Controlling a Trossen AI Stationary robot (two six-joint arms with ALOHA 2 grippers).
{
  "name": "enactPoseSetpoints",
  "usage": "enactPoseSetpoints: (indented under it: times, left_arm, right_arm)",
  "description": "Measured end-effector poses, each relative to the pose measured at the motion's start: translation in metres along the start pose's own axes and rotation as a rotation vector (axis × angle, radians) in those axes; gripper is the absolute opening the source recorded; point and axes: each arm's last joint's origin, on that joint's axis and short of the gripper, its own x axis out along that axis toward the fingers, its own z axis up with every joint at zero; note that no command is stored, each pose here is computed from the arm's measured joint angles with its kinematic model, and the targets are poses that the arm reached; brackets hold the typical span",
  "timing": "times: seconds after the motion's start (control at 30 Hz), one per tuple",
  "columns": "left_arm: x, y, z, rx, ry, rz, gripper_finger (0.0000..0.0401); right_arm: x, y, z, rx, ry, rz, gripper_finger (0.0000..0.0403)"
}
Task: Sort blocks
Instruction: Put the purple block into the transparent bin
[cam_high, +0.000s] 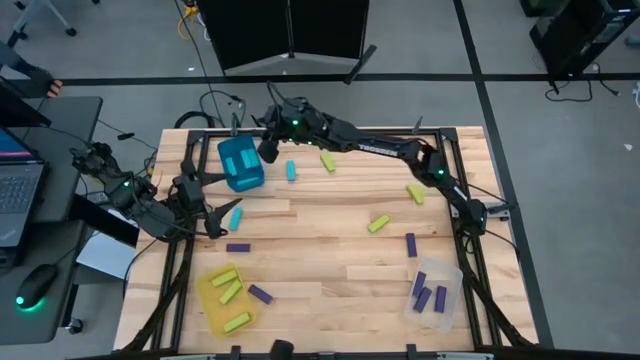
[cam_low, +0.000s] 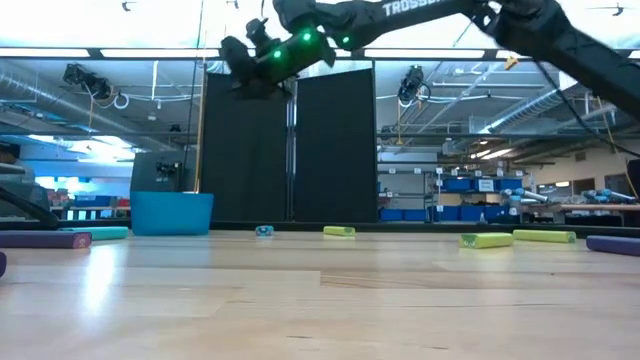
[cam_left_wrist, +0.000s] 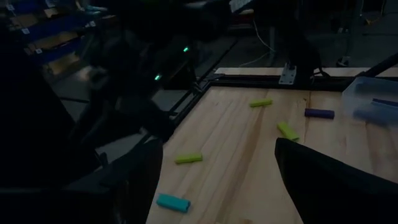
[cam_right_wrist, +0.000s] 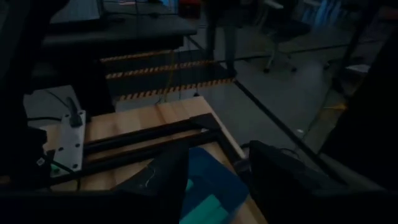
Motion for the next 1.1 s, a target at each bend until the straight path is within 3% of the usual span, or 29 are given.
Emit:
enactPoseSetpoints:
  times: [0.23,0.47,0.7,0.9,1.1]
  left_arm:
    - [0.001,0.000,-0.001,-0.018,-0.003,0.014,0.0319]
    - [0.011,0.004,-0.004,-0.037,0.009,0.094,0.0319]
    - [0.031,0.004,-0.006,-0.050,0.080,0.101,0.0314]
    - [0.059,-0.007,-0.017,0.022,0.255,-0.023,0.0296]
    - [0.088,-0.029,-0.041,0.091,0.536,-0.202,0.0279]
  right_arm:
    - [-0.063,0.001,-0.005,0.009,-0.117,-0.058,0.0180]
    - [-0.148,0.006,-0.042,0.055,-0.180,-0.165,0.0181]
    - [-0.225,0.007,-0.074,0.121,-0.220,-0.239,0.0181]
    - [-0.276,0.010,-0.100,0.158,-0.288,-0.241,0.0179]
    - [-0.299,0.012,-0.123,0.194,-0.286,-0.202,0.0178]
